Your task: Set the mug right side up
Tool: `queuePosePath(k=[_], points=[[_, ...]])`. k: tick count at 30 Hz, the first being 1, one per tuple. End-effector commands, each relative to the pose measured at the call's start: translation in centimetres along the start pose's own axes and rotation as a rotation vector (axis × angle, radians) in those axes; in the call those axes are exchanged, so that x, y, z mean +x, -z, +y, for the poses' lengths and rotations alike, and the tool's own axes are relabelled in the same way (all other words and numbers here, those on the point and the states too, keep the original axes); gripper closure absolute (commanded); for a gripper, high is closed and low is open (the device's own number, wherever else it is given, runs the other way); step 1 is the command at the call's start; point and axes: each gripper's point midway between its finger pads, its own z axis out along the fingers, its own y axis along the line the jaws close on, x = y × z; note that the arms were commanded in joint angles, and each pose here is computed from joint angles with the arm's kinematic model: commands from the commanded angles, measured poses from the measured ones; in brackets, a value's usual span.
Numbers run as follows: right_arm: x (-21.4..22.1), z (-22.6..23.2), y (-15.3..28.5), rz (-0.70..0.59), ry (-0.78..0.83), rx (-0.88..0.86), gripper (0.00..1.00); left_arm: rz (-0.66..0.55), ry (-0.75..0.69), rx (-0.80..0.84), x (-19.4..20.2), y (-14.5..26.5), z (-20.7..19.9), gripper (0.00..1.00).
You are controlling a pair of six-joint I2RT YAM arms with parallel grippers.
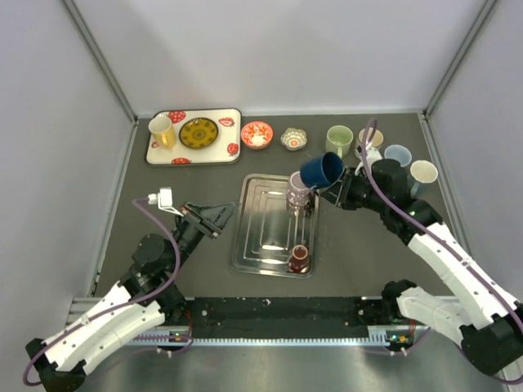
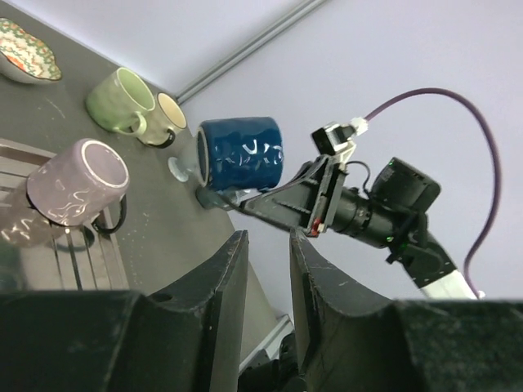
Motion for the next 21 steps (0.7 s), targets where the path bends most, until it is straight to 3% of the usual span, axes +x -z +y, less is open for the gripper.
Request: queuePosePath(k=[1,10,21], points=[[-5.4,-2.5,2.1,-0.12,0.153,0.238,1.0,-0.03,-0.059,-0.045,-0.7,0.4,1.0,0.67],[-4.9,-11.8,0.8,-0.038,0.175,0.606,1.0,0.014,-0.119,-0.2,0.2,0.6,4.3,0.66],[-3.4,-17.8,-2.7,0.041,0.114,0.778,1.0,0.097,-0.151,-0.321,2.1,1.2,7.7,0.66]])
